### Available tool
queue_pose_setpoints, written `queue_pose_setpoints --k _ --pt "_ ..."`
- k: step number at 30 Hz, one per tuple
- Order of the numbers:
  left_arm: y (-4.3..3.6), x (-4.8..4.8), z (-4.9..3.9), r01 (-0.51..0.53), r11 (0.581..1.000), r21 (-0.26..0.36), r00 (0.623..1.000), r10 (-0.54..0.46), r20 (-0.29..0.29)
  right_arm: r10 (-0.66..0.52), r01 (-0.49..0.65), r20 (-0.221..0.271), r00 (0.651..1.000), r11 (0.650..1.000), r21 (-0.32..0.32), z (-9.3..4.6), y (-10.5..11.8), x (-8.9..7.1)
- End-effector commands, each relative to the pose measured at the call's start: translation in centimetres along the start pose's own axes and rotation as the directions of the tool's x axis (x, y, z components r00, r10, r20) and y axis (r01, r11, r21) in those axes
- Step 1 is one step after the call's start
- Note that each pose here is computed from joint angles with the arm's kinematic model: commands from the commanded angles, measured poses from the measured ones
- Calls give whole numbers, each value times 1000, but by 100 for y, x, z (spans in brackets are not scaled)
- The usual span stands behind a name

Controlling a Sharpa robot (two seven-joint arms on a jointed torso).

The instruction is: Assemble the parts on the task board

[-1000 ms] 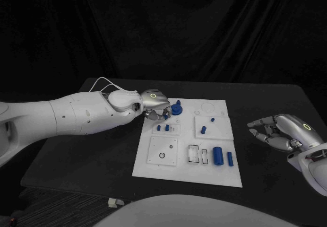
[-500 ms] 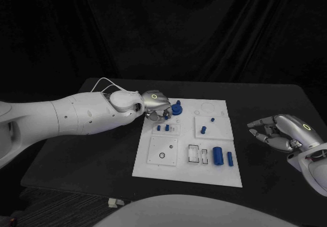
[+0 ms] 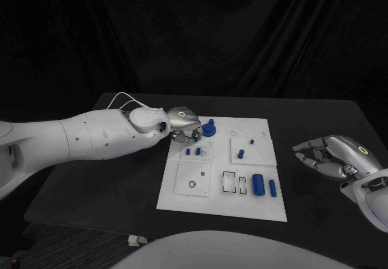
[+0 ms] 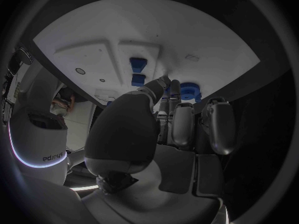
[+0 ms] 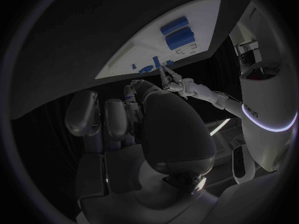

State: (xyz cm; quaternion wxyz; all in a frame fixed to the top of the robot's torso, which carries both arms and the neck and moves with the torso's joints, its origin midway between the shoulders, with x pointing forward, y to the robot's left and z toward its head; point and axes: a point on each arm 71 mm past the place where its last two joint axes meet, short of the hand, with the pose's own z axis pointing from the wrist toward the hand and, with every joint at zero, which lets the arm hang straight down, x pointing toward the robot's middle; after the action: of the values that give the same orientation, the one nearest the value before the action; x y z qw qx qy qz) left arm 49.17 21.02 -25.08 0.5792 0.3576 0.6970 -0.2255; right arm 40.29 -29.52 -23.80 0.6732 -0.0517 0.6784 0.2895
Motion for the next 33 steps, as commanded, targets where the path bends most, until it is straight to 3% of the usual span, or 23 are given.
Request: queue_pose_setpoints --k 1,33 --pt "-13 11 15 4 1000 -1 1000 -4 -13 1 -1 -7 1000 1000 16 -7 -9 13" --pt "-21 44 23 9 1000 3 999 -9 -34 2 -1 -10 1000 1000 17 -2 -8 27"
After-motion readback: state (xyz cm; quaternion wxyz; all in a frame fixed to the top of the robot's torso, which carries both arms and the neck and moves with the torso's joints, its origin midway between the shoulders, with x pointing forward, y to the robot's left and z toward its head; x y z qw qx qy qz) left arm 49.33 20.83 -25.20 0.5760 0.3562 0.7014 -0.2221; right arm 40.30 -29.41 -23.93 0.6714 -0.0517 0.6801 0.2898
